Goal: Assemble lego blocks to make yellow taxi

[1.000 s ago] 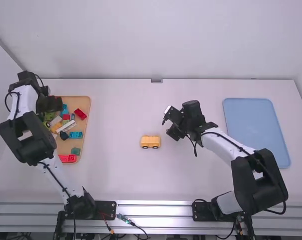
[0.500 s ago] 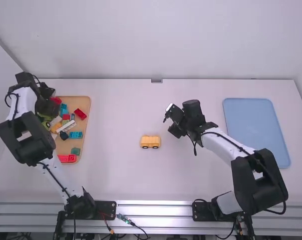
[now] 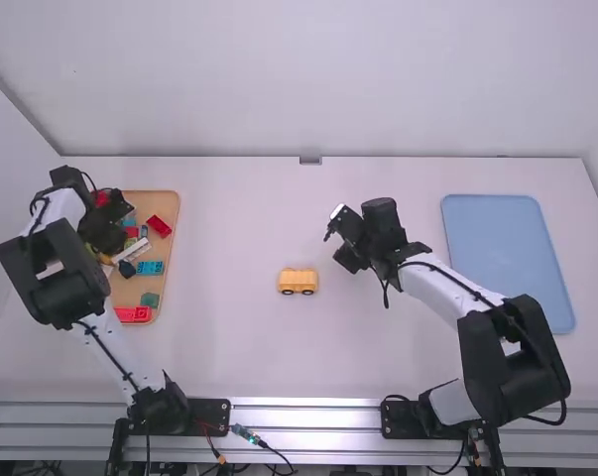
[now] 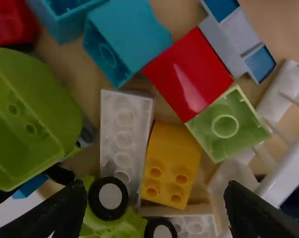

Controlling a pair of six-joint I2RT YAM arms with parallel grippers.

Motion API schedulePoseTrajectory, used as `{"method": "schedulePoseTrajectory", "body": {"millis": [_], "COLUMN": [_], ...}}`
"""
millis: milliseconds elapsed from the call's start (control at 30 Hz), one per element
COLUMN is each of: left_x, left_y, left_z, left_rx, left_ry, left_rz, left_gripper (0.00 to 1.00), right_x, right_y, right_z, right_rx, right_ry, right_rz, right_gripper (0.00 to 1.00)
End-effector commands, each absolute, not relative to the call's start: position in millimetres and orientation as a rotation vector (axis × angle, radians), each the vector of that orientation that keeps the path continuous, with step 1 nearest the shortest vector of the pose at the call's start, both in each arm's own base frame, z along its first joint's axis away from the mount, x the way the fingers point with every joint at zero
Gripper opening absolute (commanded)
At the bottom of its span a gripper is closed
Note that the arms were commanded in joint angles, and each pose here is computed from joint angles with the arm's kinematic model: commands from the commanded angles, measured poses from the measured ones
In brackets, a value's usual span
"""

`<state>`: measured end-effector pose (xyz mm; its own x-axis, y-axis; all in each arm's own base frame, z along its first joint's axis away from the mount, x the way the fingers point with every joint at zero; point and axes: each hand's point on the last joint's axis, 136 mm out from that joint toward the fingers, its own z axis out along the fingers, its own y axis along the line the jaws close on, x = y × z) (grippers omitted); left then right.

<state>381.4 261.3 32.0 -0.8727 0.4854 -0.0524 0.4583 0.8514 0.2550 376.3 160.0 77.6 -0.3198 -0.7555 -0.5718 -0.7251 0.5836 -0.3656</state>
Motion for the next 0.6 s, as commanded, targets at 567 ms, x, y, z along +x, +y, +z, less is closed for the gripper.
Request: {"method": "schedulePoseTrajectory", "body": {"millis": [567], "left_x": [362], "left_y": [262], "left_z": [6], "left_rx": [0.757], "left_ry": [2.960], "left_rz": [0.370], "left_gripper": [0.54], "right_x": [391], "right_y": [159], "right_z": [101], "right_rx": [-1.118], "right_ry": [2.055], "right_rz": [-0.074], "right_gripper": [0.99]}}
